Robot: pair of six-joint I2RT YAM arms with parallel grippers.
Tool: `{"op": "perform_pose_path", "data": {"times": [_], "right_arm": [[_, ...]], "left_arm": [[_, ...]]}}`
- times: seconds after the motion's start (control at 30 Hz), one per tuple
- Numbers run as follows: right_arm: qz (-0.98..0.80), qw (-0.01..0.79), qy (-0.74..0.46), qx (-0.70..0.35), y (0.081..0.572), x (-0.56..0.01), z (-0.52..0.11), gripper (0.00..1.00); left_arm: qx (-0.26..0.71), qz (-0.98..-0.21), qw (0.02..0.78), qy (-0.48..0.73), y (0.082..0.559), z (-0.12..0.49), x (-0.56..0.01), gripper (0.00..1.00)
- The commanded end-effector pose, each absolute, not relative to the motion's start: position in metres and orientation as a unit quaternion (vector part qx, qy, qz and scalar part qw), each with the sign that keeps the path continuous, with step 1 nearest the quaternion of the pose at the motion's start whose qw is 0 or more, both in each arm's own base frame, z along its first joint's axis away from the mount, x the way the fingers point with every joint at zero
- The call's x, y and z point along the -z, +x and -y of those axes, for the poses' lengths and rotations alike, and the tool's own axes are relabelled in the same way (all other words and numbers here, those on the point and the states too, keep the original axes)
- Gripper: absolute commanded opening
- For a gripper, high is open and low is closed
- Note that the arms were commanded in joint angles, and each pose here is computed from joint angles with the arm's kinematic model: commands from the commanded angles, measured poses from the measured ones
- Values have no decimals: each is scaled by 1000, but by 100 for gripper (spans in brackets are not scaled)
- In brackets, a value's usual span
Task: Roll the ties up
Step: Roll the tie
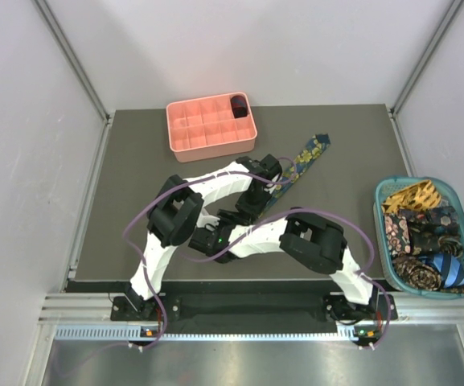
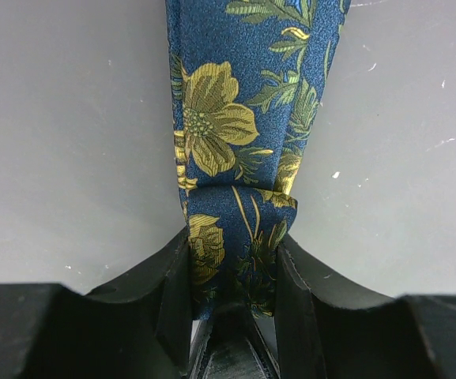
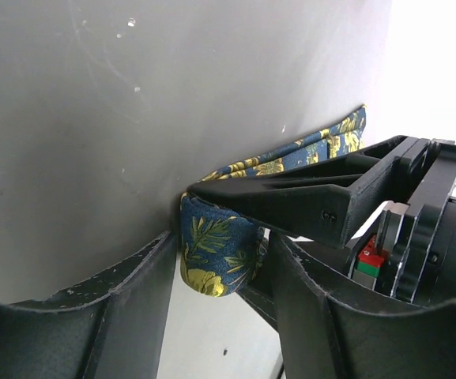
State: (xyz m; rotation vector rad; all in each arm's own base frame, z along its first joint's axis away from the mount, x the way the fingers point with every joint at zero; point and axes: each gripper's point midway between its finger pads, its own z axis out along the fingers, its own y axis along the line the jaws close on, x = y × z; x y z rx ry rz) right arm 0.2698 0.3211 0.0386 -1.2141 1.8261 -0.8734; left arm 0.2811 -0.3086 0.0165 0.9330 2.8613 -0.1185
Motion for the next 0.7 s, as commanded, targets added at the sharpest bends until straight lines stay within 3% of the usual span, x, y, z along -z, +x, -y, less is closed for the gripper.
{"op": "perform_pose_path", "data": {"times": [0.0, 0.37, 0.67], "right_arm": [[-745, 318, -481, 337, 270, -4, -298, 51], [-769, 300, -471, 311, 274, 3, -291, 28], [-772, 309, -472, 293, 274, -2, -298, 26]], "left_arm": [[-19, -945, -119, 305, 212, 259, 22, 23], [-19, -945, -118, 306, 213, 258, 20, 26], [6, -948, -67, 310, 236, 277, 2, 47]]}}
